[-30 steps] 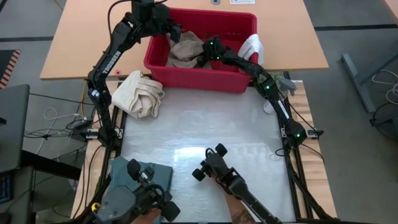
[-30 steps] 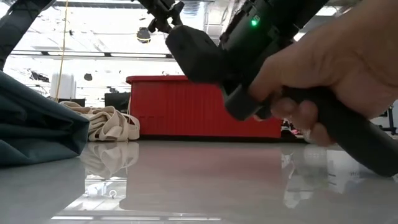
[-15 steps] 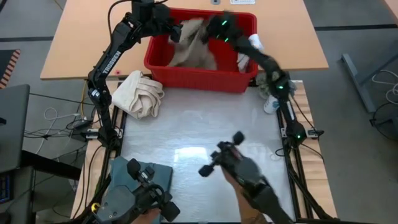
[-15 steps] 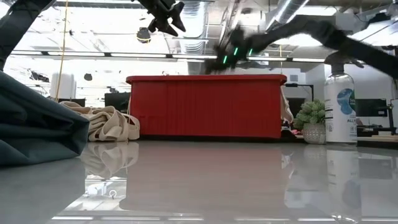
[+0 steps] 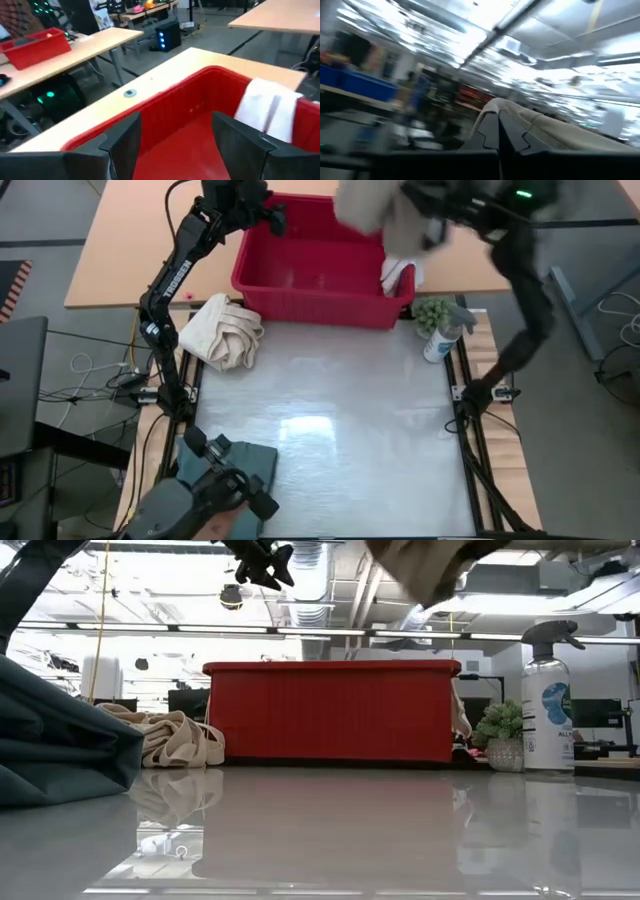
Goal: Fold Laundry from Bin
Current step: Put the brown shorts in the center of the table
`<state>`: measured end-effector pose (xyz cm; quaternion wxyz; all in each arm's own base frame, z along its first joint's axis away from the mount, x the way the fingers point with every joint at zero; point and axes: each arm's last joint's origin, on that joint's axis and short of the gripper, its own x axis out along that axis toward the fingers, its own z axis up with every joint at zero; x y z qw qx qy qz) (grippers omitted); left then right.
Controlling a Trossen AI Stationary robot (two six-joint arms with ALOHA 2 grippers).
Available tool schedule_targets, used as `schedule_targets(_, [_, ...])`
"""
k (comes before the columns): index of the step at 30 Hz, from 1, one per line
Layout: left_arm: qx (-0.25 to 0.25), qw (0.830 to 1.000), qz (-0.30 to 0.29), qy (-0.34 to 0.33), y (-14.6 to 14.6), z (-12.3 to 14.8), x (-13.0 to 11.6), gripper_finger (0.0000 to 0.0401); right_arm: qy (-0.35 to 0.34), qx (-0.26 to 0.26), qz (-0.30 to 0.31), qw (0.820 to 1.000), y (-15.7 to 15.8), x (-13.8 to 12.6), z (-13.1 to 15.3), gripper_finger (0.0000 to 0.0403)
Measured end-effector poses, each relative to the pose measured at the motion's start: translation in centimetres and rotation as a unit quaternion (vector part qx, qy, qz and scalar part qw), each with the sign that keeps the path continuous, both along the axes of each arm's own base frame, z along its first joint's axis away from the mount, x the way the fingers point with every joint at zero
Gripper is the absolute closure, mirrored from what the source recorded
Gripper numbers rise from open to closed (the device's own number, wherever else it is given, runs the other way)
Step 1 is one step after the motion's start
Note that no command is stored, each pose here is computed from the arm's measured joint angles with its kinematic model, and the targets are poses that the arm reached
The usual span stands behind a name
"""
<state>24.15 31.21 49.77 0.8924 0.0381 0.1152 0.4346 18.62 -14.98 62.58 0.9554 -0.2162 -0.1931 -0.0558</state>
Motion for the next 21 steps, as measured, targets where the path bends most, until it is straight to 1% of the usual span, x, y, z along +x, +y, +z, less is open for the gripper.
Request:
schedule_targets(2, [-0.014,1.000,-0.010,-0.020,-0.1,0.1,0.0,0.0170,0.019,0.026,0.032,0.999,2.6,-1.2,0.3,0.0387])
schedule_targets(3, [-0.025,0.999,-0.025,-0.035,-0.3,0.2,0.0,0.0170,0.032,0.041,0.048,0.997,3.7,-1.6,0.3,0.0387])
schedule_targets(4, [-0.035,0.997,-0.046,-0.050,-0.6,0.5,-0.1,0.0170,0.046,0.056,0.066,0.995,4.6,-1.8,0.2,0.0387])
schedule_targets(6, [-0.056,0.989,-0.108,-0.084,-1.7,1.4,-0.4,0.0170,0.078,0.086,0.097,0.989,6.1,-1.9,-0.3,0.0387])
schedule_targets(8, [-0.075,0.975,-0.171,-0.119,-3.1,2.6,-1.0,0.0170,0.119,0.117,0.109,0.980,6.9,-1.5,-1.2,0.0387])
schedule_targets(10, [-0.100,0.957,-0.225,-0.152,-4.7,3.9,-1.7,0.0170,0.161,0.149,0.102,0.970,7.2,-0.9,-2.2,0.0387])
schedule_targets(12, [-0.127,0.939,-0.264,-0.180,-6.2,4.9,-2.4,0.0170,0.205,0.183,0.087,0.958,7.0,0.3,-3.4,0.0387])
schedule_targets(14, [-0.137,0.926,-0.291,-0.196,-7.9,6.0,-3.1,0.0170,0.253,0.219,0.057,0.941,6.3,1.6,-5.0,0.0375])
schedule_targets(16, [-0.134,0.921,-0.301,-0.208,-9.6,7.1,-3.9,0.0170,0.300,0.250,0.019,0.920,5.5,2.6,-6.5,0.0348])
schedule_targets(19, [-0.133,0.911,-0.318,-0.225,-11.8,8.3,-4.7,0.0170,0.388,0.288,-0.002,0.875,4.3,3.9,-9.1,0.0298])
schedule_targets(21, [-0.139,0.905,-0.326,-0.235,-13.0,8.8,-5.1,0.0170,0.444,0.302,0.013,0.843,3.9,5.1,-10.9,0.0264])
